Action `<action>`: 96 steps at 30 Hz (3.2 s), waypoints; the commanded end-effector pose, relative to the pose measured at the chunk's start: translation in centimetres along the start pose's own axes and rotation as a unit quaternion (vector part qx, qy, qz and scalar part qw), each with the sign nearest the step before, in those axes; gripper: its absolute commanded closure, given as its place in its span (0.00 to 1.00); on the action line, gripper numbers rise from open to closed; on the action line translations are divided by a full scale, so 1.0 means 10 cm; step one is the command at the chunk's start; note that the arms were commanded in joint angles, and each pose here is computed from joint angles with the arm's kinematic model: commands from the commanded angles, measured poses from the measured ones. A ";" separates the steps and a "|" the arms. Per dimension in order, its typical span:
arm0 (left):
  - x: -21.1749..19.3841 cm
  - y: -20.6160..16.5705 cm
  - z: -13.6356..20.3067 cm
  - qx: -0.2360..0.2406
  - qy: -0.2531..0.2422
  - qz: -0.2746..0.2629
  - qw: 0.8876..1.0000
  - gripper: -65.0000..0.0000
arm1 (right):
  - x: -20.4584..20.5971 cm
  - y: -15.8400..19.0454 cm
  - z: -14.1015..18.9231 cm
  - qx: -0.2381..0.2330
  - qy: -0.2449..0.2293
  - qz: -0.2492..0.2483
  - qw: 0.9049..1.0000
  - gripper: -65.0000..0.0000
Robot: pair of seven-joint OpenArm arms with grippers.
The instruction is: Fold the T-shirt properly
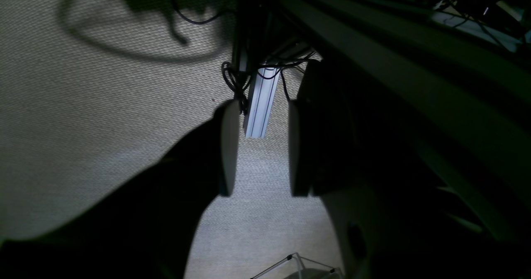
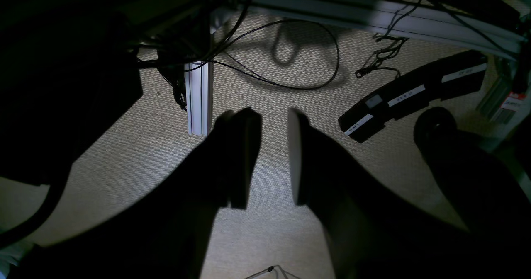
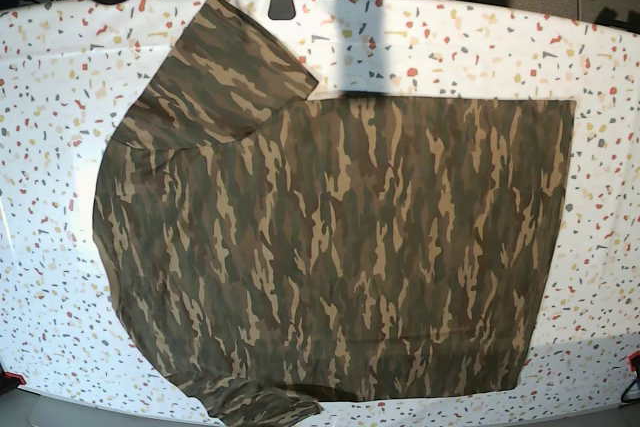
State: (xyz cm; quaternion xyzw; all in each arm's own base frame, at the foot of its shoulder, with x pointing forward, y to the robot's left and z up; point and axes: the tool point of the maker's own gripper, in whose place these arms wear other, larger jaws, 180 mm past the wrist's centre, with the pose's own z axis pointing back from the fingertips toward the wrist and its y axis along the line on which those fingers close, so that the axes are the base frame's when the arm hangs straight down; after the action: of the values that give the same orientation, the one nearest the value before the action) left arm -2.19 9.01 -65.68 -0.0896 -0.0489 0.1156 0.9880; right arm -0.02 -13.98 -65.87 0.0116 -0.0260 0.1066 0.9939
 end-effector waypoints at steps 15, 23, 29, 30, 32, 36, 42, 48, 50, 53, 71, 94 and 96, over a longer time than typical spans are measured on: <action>-0.04 -0.01 0.01 -0.003 0.000 0.000 1.000 0.69 | -0.01 0.00 0.00 0.002 -0.003 0.000 1.000 0.74; -0.07 0.00 0.02 -0.002 0.000 0.001 1.000 0.69 | -0.01 0.00 0.00 0.002 -0.003 0.000 1.000 0.74; -0.08 0.01 0.02 -0.001 -0.008 0.001 1.000 0.69 | -0.01 -0.01 0.01 0.003 -0.004 0.001 1.000 0.74; -0.08 0.01 0.02 -0.001 -0.008 0.001 1.000 0.69 | -0.01 -0.01 0.01 0.003 -0.003 0.001 1.000 0.74; -0.08 0.01 0.02 -0.001 -0.007 0.001 1.000 0.69 | -0.01 -0.01 0.01 0.003 -0.003 0.001 1.000 0.74; -0.08 0.02 0.03 -0.001 -0.010 0.001 1.000 0.69 | -0.04 0.00 0.01 0.003 -0.002 0.001 1.000 0.74; -0.12 0.01 0.03 -0.002 -0.002 -0.027 1.000 0.69 | -0.16 -0.08 0.03 0.005 0.006 0.006 1.000 0.74; -0.16 0.13 0.12 0.009 -0.021 -0.039 0.999 0.69 | -0.39 -0.30 0.16 0.006 -0.006 0.024 1.000 0.74; -0.18 0.19 0.19 0.016 -0.032 -0.044 0.998 0.69 | -0.45 -0.36 0.24 0.010 -0.016 0.033 0.999 0.74; -0.24 0.32 0.33 0.030 -0.040 -0.055 0.997 0.69 | -0.51 -0.47 0.40 0.004 -0.035 0.051 0.998 0.74; 0.11 0.41 2.06 0.066 -0.155 -0.247 0.954 0.69 | -0.52 -0.25 2.16 0.066 -0.120 0.208 0.969 0.74; 2.14 0.13 3.22 0.134 -0.324 -0.584 0.732 0.66 | 1.14 -1.25 3.30 -0.153 -0.275 0.303 0.899 0.74; 2.23 0.12 3.18 0.131 -0.316 -0.609 0.715 0.62 | 1.17 -1.26 3.31 -0.156 -0.279 0.302 0.898 0.74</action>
State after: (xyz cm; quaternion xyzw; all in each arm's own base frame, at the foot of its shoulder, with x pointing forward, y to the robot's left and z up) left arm 15.17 20.51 -33.73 0.1221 -0.3804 -0.4833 0.7790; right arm 12.05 -25.03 -33.11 -0.1205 -0.3083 0.3861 0.8610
